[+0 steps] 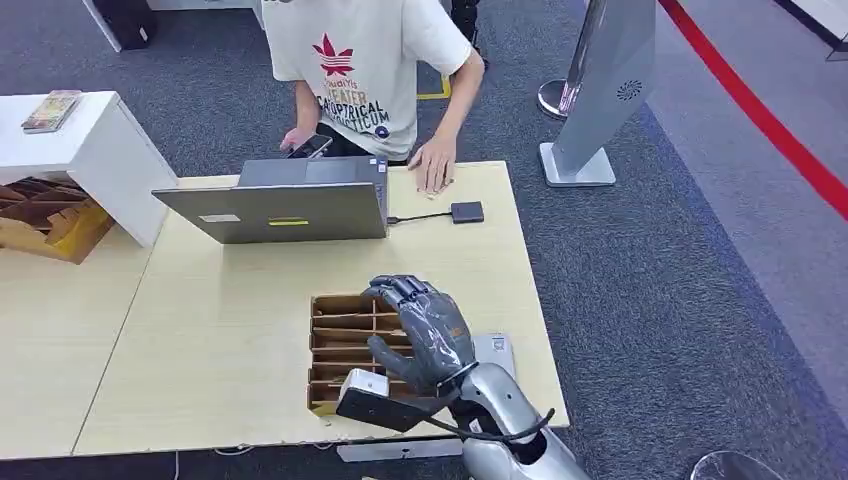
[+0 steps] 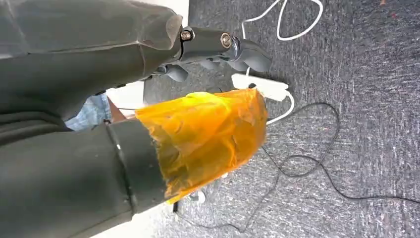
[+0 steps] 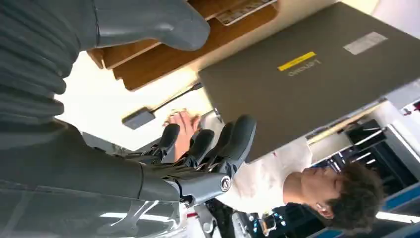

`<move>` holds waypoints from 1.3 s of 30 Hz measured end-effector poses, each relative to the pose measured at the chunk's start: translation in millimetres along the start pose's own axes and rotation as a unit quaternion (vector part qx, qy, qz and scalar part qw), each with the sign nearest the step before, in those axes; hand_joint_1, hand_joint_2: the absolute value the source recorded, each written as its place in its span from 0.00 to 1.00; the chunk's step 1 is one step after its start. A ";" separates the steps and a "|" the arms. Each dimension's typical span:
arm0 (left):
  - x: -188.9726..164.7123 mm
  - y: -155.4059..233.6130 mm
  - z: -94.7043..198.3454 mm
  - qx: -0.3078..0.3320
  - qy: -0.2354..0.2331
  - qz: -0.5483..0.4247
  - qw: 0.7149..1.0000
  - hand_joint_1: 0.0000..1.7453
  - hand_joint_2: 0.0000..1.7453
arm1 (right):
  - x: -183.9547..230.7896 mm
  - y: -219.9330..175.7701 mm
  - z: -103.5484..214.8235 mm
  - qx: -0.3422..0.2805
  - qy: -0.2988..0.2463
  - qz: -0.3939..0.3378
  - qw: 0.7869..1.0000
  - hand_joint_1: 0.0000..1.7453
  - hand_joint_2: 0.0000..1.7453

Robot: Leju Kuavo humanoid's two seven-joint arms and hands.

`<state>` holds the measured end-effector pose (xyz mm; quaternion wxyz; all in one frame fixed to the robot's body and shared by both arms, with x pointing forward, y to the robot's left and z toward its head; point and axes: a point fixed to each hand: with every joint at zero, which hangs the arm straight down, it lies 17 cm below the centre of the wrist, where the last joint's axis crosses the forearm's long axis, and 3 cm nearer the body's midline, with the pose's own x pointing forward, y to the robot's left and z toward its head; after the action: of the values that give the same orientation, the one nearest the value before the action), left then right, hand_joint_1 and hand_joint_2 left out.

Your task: Pass the card to the sensor for recognition and then transmit it.

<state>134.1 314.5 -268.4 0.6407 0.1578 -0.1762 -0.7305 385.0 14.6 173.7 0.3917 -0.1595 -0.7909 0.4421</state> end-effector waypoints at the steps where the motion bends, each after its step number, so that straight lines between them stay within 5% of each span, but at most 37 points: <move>1: -0.2 -0.2 0.1 0.000 -0.001 -0.002 1.000 0.00 0.00 | -3.4 1.6 1.1 0.000 0.003 0.012 1.000 0.42 1.00; 14: 1.8 -4.7 1.4 -0.003 -0.014 -0.032 0.999 0.00 0.00 | -33.4 20.6 17.1 0.025 0.025 0.085 0.996 0.47 1.00; 39: 1.5 -12.3 4.0 -0.009 -0.031 -0.070 0.997 0.00 0.00 | -53.6 35.3 31.0 0.050 0.040 0.100 0.993 0.46 1.00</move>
<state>121.3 314.6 -270.5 0.5839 0.1409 -0.1782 -0.7794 392.5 -15.6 109.6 0.3848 -0.2355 -0.7313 0.5115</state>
